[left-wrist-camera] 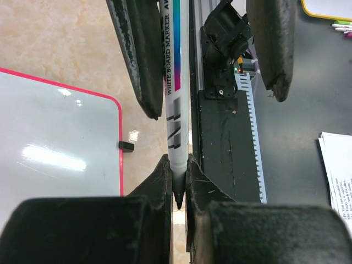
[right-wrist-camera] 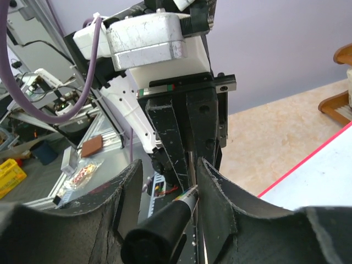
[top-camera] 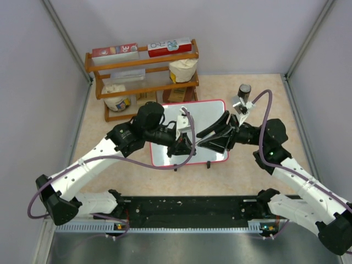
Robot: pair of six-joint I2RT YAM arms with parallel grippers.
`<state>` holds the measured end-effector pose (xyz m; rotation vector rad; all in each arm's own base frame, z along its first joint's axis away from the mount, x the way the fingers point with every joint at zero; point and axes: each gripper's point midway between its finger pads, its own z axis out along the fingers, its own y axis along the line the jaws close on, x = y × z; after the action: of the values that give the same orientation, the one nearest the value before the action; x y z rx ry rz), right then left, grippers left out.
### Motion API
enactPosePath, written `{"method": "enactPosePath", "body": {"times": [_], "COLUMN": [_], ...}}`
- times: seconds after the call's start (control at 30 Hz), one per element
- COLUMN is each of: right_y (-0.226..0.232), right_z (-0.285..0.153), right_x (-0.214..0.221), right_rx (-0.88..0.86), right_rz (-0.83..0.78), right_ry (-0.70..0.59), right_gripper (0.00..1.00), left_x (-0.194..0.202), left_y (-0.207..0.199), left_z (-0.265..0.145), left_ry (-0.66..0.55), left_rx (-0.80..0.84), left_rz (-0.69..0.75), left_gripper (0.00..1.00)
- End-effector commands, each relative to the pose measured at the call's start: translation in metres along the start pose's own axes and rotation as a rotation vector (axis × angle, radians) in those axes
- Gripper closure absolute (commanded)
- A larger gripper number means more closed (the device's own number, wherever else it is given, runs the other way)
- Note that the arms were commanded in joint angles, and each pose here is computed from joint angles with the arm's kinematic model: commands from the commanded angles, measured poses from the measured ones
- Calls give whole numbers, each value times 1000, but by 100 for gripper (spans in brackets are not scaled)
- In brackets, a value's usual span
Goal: Write a sentence on the whiteboard
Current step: Pick up the whiteboard marker at the center of the board.
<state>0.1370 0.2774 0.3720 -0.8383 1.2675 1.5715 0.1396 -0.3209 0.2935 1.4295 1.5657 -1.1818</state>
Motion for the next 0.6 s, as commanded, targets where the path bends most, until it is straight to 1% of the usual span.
{"method": "enactPosePath", "body": {"times": [0.0, 0.13, 0.17, 0.2, 0.23, 0.43, 0.57], "right_y": [9, 4, 4, 5, 5, 9, 7], "right_z": [1, -3, -3, -4, -4, -4, -6], "right_x": [-5, 3, 3, 2, 2, -6, -5], "right_rx": [-31, 3, 6, 7, 9, 13, 30], "right_rz": [-49, -65, -68, -73, -70, -79, -81], "right_ry": [25, 57, 56, 52, 49, 23, 28], "right_gripper": [56, 57, 59, 65, 67, 67, 68], "left_x": [-21, -21, -20, -20, -19, -15, -14], "left_y": [-4, -5, -6, -5, -5, -7, -7], "left_z": [-5, -6, -6, -5, -4, -3, -5], "left_ry": [-40, -35, -34, -31, -28, -19, -17], "left_rx": [13, 19, 24, 26, 28, 41, 35], "left_rz": [56, 52, 50, 47, 44, 36, 36], "left_gripper": [100, 100, 100, 100, 100, 100, 100]}}
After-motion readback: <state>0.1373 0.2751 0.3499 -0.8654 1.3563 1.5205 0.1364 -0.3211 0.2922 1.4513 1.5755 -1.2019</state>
